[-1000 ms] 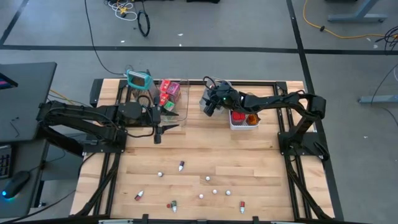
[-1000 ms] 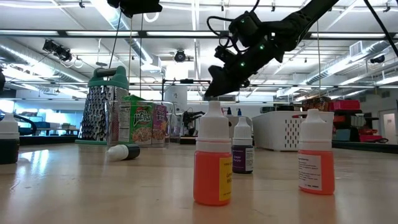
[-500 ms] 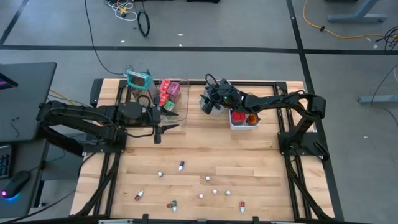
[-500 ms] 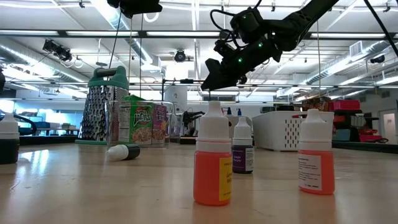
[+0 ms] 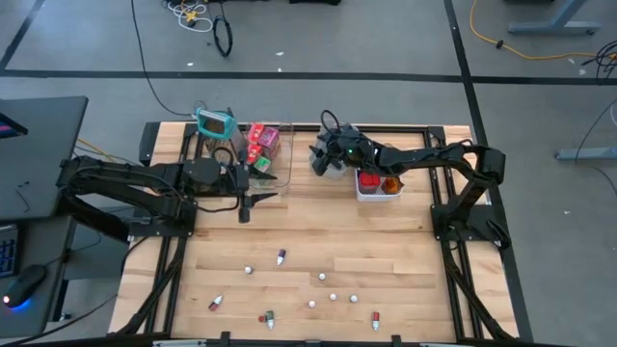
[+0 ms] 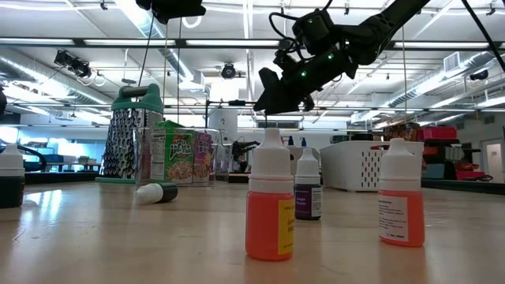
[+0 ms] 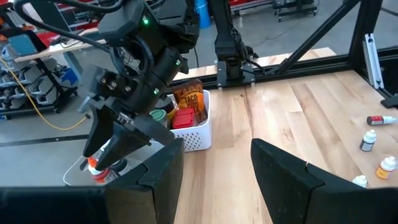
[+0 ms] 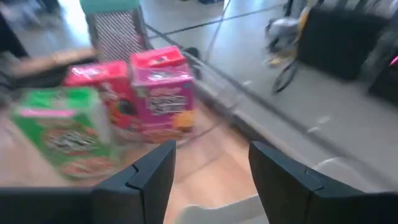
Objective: Pick & Place Kitchen Items
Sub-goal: Put the bottom small purple food coloring bottle into the gray bin
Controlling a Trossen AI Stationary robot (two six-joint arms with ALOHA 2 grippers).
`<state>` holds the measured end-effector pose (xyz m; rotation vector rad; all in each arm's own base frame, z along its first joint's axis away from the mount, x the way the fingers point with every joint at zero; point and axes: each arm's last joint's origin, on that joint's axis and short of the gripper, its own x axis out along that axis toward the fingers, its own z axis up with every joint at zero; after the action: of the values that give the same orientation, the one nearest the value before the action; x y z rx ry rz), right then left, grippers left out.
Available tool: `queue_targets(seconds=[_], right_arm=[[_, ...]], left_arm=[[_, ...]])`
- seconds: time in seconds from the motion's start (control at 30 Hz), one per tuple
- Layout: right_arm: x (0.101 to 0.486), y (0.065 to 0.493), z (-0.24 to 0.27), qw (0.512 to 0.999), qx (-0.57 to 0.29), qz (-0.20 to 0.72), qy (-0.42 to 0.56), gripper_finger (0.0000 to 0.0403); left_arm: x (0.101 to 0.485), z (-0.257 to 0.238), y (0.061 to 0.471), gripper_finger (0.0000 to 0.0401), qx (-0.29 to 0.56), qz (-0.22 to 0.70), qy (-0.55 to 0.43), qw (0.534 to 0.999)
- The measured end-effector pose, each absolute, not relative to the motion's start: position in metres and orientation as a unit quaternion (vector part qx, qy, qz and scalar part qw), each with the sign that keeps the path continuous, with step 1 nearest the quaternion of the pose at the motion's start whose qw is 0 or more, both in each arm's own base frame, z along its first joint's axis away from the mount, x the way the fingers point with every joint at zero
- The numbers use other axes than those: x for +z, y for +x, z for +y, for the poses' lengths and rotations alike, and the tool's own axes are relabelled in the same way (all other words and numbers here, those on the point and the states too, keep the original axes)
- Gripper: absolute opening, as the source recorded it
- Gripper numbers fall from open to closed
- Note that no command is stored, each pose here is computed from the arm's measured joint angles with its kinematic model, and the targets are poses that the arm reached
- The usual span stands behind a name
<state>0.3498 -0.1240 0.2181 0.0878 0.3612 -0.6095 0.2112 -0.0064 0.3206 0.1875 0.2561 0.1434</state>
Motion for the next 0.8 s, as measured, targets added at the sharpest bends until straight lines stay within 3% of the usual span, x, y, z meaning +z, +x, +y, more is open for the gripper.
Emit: queue_targets(seconds=[0.13, 0.37, 0.5, 0.8], right_arm=[[0.215, 0.351, -0.119, 0.947, -0.228, 0.177, 0.138, 0.0214], [0.211, 0.353, -0.107, 0.958, -0.101, 0.213, 0.164, 0.0214], [0.21, 0.356, -0.091, 0.96, -0.064, 0.228, 0.149, 0.0214], [0.216, 0.36, -0.011, 0.959, 0.115, 0.251, 0.068, 0.0214]], left_arm=[[0.321, -0.006, 0.211, 0.0194, 0.072, 0.127, 0.085, 0.986], [0.321, -0.008, 0.211, 0.0194, 0.047, 0.125, 0.077, 0.988], [0.321, -0.008, 0.211, 0.0194, 0.04, 0.125, 0.076, 0.988], [0.321, -0.008, 0.211, 0.0194, 0.04, 0.125, 0.076, 0.988]])
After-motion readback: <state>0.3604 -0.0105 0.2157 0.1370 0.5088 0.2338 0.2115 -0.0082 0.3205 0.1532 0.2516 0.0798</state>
